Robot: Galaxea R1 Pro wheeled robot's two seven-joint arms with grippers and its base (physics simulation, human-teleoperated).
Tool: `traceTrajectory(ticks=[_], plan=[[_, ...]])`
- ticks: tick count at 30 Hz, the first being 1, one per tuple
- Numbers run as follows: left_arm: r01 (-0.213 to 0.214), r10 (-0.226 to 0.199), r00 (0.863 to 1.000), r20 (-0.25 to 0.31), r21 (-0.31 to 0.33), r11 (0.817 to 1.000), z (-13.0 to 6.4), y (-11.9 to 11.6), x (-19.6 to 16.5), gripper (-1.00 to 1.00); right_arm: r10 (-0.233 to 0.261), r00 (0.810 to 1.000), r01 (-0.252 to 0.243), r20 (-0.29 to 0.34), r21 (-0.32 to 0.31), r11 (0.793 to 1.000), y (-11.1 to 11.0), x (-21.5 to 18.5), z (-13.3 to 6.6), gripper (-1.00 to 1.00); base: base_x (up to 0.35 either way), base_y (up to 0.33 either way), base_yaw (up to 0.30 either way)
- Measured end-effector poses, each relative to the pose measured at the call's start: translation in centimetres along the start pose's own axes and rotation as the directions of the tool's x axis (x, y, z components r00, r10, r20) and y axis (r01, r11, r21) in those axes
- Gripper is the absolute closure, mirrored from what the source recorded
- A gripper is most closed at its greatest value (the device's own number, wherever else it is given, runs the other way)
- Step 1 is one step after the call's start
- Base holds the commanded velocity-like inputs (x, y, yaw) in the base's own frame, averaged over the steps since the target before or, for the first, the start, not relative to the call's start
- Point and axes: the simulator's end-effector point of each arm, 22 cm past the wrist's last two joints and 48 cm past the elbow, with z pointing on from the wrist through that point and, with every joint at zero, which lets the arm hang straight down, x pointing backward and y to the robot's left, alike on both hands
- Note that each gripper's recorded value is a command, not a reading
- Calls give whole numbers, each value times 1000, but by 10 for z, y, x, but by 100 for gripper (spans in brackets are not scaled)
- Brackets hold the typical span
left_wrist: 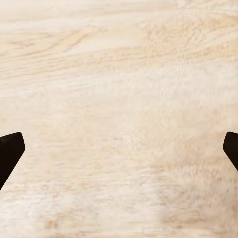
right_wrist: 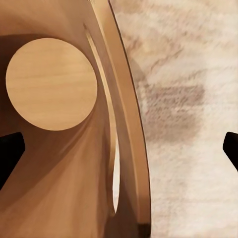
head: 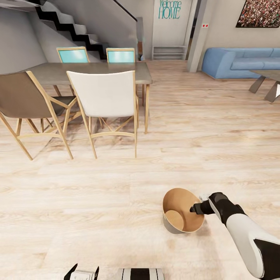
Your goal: Put the three can of soda from the living room inside the tash can in the kitchen.
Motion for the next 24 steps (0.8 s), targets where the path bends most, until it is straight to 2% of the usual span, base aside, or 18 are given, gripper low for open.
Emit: traceTrajectory(ticks=[5,17,18,24], plan=[[2,-2,1000,-21,1,1000,0,0,9,-100,0,1000,0,-19,-1,1000,0,7,10,-100,0,0,0],[2,-2,1000,-21,1,1000,0,0,9,-100,-1,1000,1,-19,-1,1000,0,7,10,-100,0,0,0],[2,-2,1000,-21,1,1000,0,0,9,-100,-1,1000,1,-19,-1,1000,0,7,10,100,0,0,0],[2,-2,1000,-20,1,1000,0,0,9,-100,-9,1000,9,-19,7,1000,-2,7,10,100,0,0,0]])
